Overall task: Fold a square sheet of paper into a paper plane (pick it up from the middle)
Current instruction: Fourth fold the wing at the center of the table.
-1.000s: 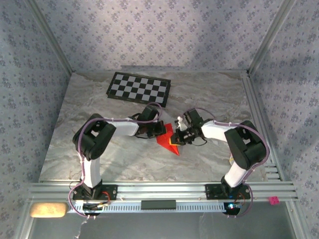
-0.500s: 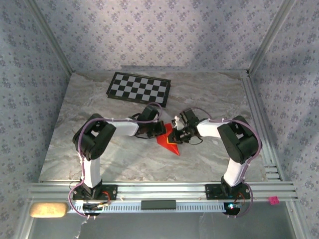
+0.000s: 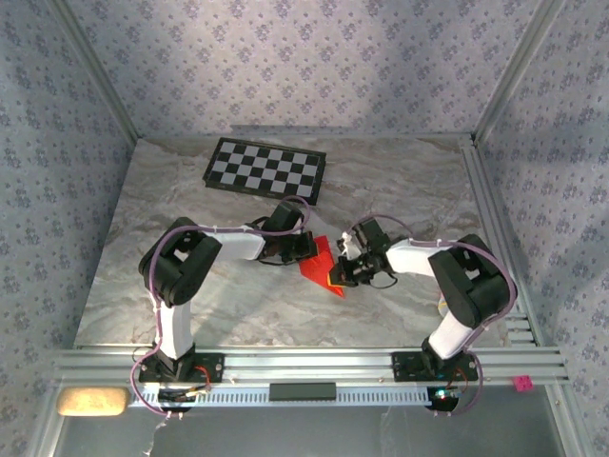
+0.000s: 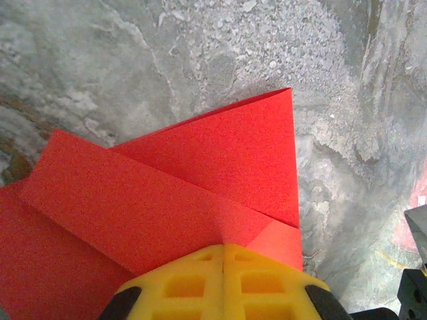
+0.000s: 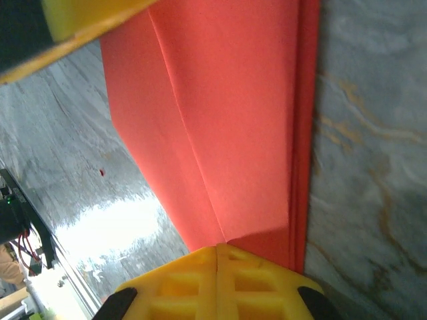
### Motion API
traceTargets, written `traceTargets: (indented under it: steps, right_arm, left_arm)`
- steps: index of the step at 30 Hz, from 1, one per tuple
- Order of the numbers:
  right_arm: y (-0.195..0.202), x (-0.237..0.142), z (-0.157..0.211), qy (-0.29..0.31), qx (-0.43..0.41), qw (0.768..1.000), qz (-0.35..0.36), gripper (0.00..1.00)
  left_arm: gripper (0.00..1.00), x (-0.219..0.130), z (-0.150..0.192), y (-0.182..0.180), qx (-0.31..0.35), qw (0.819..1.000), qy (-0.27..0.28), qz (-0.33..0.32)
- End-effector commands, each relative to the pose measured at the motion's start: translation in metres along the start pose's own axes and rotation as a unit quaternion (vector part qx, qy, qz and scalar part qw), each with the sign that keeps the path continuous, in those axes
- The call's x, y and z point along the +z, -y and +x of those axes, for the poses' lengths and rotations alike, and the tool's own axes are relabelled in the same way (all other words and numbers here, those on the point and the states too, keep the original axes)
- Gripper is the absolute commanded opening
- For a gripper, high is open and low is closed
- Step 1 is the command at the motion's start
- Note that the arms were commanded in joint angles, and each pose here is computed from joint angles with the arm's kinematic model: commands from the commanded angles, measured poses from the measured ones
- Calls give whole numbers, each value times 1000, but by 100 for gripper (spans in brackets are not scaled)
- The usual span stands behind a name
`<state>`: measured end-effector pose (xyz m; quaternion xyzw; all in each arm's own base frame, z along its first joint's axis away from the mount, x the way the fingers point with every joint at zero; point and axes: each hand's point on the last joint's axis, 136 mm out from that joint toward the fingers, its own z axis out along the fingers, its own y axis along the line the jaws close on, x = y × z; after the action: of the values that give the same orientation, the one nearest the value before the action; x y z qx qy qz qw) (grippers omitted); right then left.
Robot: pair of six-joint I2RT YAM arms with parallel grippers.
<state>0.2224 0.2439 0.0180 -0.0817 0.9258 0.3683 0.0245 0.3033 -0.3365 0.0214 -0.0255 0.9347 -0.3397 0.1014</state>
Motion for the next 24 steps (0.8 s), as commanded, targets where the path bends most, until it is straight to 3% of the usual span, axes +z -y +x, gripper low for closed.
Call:
traceTargets:
  steps: [1,24]
  right_arm:
    - [14,-4,29,-34,23,999,11,3]
    - [39,-21,72,-29,53,997,47,4]
  left_arm:
    - [6,8,6,-43,-19,998,-7,-67]
    - [7,8,5,-42,-21,998,-7,-64]
